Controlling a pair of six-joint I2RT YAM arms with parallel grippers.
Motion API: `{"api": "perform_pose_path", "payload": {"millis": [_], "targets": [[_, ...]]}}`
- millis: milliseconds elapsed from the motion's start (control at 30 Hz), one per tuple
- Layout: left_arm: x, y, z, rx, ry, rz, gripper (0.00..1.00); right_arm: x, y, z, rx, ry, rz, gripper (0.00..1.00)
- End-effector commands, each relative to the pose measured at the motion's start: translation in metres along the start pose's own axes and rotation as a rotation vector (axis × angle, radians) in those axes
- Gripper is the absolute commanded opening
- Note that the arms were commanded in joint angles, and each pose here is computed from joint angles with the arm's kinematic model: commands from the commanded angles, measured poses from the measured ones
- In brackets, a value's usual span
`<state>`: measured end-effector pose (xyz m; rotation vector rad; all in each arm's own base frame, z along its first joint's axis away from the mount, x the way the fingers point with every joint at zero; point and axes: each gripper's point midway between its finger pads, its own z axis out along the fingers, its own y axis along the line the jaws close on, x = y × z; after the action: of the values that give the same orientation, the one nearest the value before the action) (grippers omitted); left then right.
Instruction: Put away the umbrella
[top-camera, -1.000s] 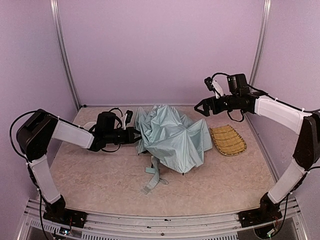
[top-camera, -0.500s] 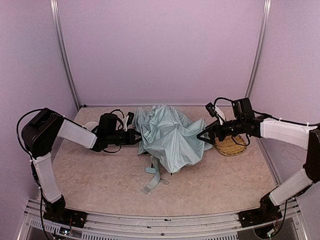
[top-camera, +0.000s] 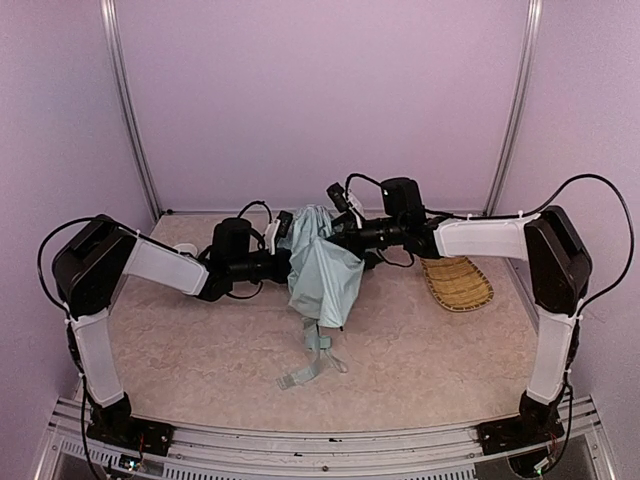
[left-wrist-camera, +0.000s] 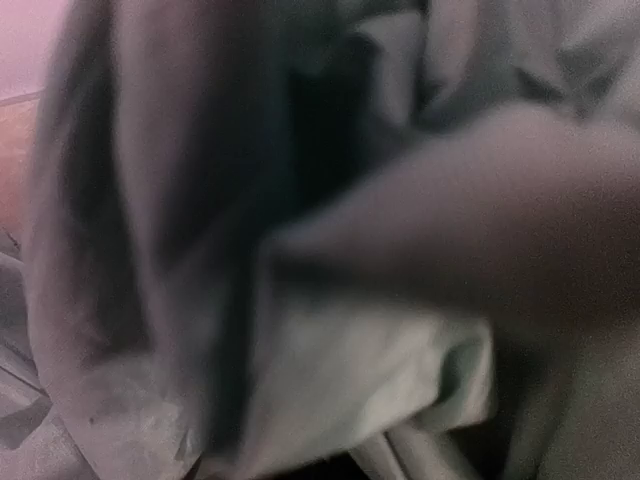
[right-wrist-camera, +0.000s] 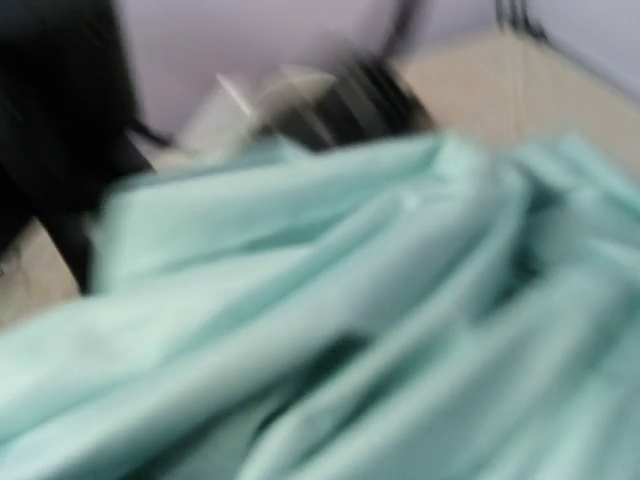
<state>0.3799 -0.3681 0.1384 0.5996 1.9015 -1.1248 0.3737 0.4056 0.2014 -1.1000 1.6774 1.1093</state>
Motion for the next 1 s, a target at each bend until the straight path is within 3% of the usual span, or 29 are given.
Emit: {"api": "perform_pose_path", "payload": {"millis": [0, 267, 433, 633, 833, 967], "targets": [[-0.013, -0.038, 0.010, 0.175, -0.045, 0.050, 0.00, -0.033, 0.012, 0.025, -0.018, -0.077, -0.105, 1.00], [-0.044, -0.107, -0.012, 0.327, -0.056, -0.011, 0.00, -0.029, 0.024, 0.006, 0.095, 0.086, -0.018, 0.90], [-0.054, -0.176, -0.041, 0.443, -0.088, 0.062, 0.03, -0.026, 0.058, -0.017, 0.028, 0.239, 0.093, 0.84], [-0.074, -0.229, -0.054, 0.577, -0.144, 0.096, 0.03, -0.070, 0.087, -0.044, 0.084, 0.230, 0.057, 0.81], [-0.087, -0.249, -0.050, 0.673, -0.195, 0.059, 0.02, -0.089, 0.088, -0.057, 0.138, 0.236, 0.026, 0.79], [-0.070, -0.216, -0.026, 0.637, -0.158, -0.092, 0.02, -0.052, 0.069, -0.040, 0.148, 0.340, 0.026, 0.81]]}}
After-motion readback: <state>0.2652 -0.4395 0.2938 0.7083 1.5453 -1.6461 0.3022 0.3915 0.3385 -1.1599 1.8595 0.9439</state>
